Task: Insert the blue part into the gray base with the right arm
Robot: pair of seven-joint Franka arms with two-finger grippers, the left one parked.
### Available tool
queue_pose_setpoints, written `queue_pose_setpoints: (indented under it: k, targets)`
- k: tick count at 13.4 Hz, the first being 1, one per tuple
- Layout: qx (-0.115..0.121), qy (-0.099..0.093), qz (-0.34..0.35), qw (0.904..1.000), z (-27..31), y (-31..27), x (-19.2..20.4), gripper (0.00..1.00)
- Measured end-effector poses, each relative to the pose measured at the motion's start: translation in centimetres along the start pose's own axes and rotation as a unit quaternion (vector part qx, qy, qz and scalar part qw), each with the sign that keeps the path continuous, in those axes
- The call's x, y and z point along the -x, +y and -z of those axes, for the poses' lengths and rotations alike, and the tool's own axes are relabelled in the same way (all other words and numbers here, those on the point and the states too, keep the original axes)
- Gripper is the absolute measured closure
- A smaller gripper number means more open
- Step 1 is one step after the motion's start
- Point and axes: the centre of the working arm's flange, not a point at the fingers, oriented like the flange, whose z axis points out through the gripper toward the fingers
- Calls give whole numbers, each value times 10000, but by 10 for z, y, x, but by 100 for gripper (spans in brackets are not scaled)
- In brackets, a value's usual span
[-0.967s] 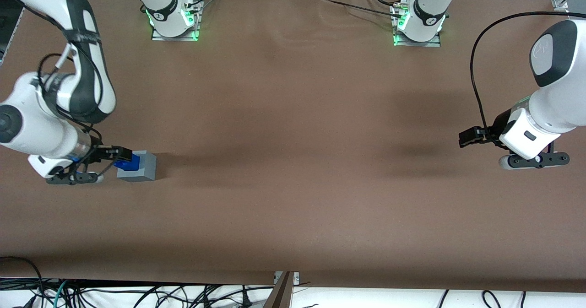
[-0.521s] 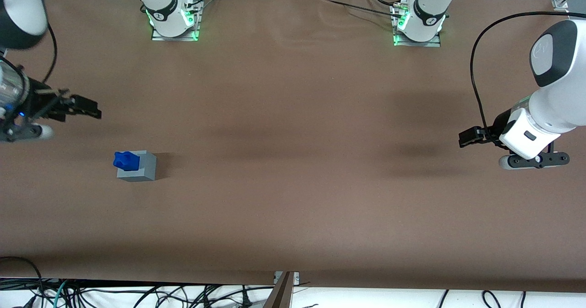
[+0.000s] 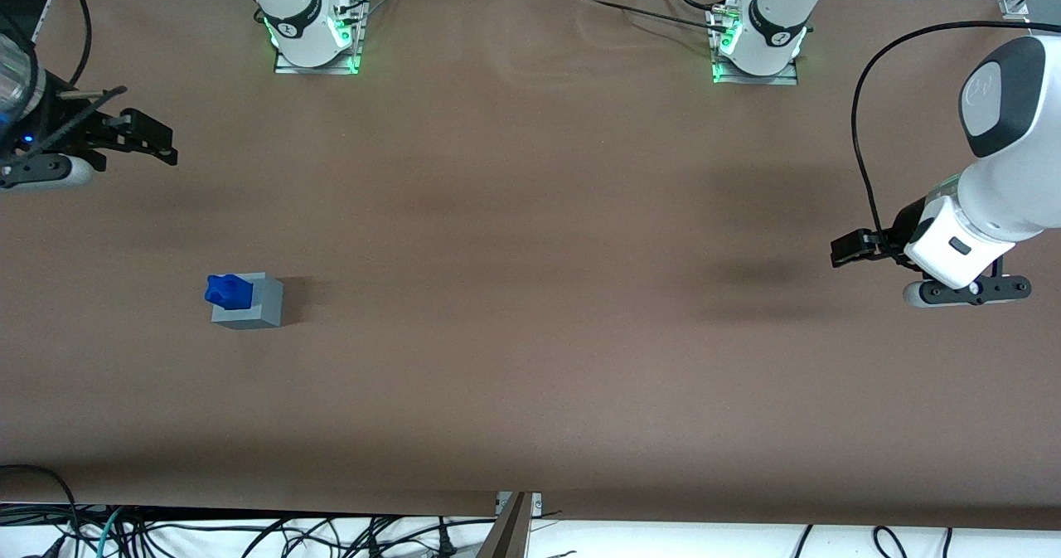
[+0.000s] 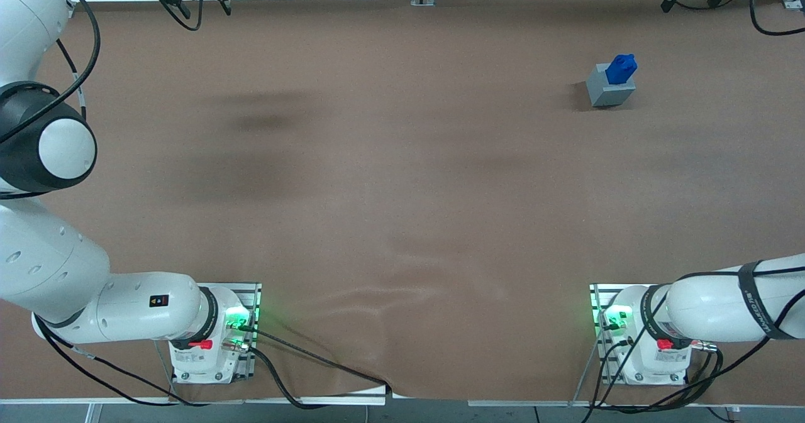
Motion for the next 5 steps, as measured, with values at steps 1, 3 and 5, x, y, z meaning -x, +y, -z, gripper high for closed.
queue_pose_setpoints:
  k: [1,3,5]
  targets:
    - [5,81,-22,10000,-7,3,-4,0]
    - [17,209,-2,9998,-18,1,-10,0]
    - [16,166,26,9999,-24,-2,-10,0]
